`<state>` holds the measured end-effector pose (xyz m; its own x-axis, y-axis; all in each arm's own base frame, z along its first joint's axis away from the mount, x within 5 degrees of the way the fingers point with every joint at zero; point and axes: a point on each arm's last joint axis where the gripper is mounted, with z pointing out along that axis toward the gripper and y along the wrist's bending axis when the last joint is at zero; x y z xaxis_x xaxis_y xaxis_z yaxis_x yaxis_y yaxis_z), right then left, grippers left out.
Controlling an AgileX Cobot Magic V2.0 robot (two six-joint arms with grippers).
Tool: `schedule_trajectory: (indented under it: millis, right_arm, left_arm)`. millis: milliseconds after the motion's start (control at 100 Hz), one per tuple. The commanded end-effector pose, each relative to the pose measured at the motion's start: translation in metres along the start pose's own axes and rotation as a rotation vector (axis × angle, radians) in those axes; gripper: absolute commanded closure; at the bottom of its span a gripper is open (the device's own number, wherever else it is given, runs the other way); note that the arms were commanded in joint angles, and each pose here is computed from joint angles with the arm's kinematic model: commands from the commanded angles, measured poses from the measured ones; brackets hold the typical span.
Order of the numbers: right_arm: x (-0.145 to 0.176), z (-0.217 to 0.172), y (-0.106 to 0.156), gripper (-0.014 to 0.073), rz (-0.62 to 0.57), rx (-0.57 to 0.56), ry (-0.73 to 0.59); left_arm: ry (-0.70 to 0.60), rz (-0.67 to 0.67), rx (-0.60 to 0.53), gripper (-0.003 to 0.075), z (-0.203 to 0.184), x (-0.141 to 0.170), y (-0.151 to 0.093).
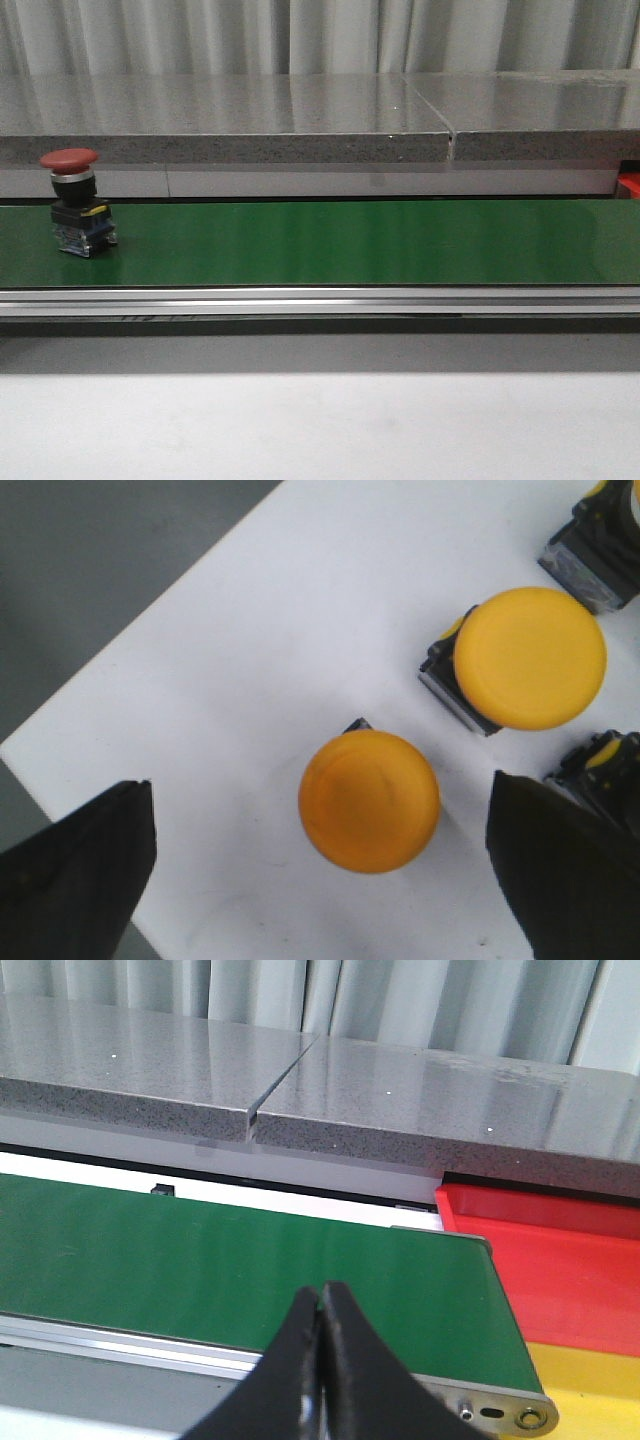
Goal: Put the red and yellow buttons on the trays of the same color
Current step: 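Grasp a yellow push button on the table with the left gripper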
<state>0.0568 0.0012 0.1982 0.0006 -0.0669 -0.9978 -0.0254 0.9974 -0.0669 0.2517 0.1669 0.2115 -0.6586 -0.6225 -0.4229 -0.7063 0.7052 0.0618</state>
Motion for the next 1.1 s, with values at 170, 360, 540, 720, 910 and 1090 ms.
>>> schedule_trajectory:
  millis: [170, 360, 540, 720, 910, 1090]
  right_arm:
    - [-0.012, -0.002, 0.0, 0.0663, -0.021, 0.005, -0.108]
    - [-0.012, -0.002, 0.0, 0.0663, -0.021, 0.005, -0.108]
    - [-0.012, -0.002, 0.0, 0.0663, -0.021, 0.005, -0.108]
    - [-0.012, -0.002, 0.0, 0.0663, -0.021, 0.005, -0.108]
    - [-0.012, -0.002, 0.0, 0.0663, -0.021, 0.005, -0.108]
    - [-0.012, -0.002, 0.0, 0.0663, -0.021, 0.005, -0.108]
  left_arm:
    - [-0.035, -0.033, 0.041, 0.0062, 0.013, -0.01, -0.006]
    - [-0.007, -0.032, 0.042, 0.0062, 0.027, -0.008, -0.009]
    - [-0.02, -0.032, 0.051, 0.0103, 0.032, -0.01, -0.011]
    - [-0.039, -0.032, 0.06, 0.0308, 0.032, -0.011, -0.011]
    - [-0.04, -0.046, 0.065, 0.0594, 0.027, -0.011, -0.011]
    - [-0.049, -0.049, 0.057, 0.0739, -0.001, -0.012, -0.009]
